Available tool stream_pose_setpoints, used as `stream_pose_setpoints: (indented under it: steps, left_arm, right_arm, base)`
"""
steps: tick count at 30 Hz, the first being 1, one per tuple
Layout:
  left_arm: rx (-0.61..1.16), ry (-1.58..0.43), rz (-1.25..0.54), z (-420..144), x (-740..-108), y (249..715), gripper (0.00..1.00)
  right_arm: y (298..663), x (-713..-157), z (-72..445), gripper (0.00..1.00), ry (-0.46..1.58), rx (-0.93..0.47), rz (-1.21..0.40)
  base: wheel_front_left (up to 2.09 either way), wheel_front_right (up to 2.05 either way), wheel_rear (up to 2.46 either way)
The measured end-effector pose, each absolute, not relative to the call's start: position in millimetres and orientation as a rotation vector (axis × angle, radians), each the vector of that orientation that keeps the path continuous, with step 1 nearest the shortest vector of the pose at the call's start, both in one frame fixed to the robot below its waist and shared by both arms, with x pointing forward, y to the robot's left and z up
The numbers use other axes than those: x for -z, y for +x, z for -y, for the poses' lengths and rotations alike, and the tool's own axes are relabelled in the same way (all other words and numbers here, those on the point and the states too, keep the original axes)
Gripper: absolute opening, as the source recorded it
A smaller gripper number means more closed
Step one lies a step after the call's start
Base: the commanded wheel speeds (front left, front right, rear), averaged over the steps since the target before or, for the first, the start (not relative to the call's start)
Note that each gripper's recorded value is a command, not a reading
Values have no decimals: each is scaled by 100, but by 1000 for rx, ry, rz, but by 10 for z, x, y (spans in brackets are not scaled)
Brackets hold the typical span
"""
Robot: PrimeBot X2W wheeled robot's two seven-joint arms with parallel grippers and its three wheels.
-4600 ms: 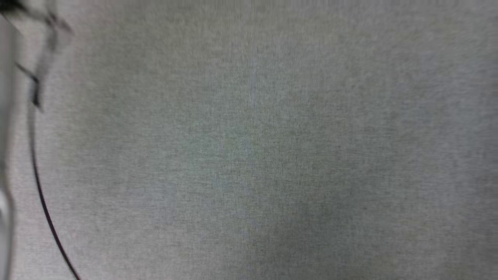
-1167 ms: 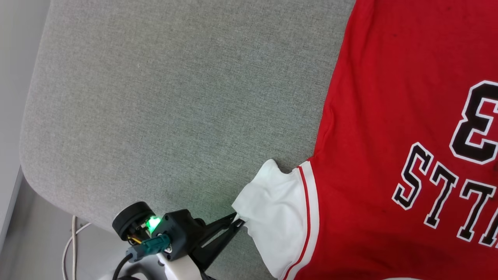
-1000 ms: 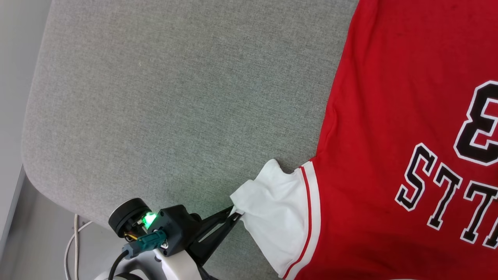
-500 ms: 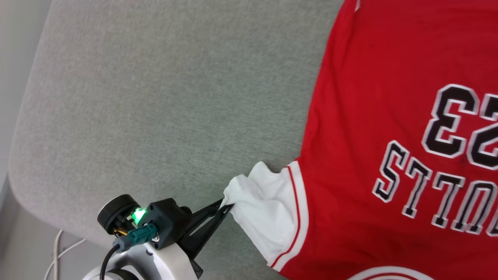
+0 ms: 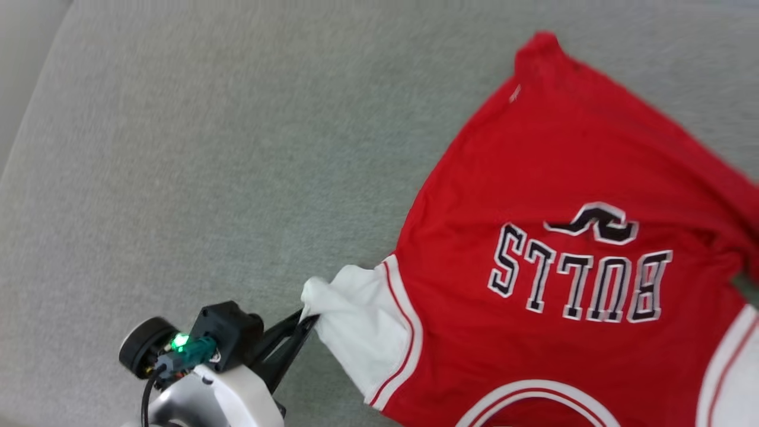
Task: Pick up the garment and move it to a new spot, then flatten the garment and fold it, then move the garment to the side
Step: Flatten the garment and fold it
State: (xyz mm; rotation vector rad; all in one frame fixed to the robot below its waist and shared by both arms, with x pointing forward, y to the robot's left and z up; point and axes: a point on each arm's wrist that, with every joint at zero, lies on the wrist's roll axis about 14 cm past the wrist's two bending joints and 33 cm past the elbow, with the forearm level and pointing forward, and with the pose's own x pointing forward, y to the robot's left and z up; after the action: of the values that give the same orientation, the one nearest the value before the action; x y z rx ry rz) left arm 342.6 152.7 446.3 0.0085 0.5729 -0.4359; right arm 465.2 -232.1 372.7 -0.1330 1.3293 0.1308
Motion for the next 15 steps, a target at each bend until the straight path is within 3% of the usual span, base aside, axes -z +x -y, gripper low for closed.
stream_pose_setpoints:
  steps: [7,15]
  left_arm:
    - [469,-4,-538,-1408,-4564,3327,0]
    - [487,-22,-499,-1302,-4635,3260,0]
  right_arm:
    - [3897,-3836,2583,0,-81,-99,-1351]
    - [3312,-3992,2747,0,-40,-61,-1323]
  base:
    - [0,0,0]
    - [0,0,0]
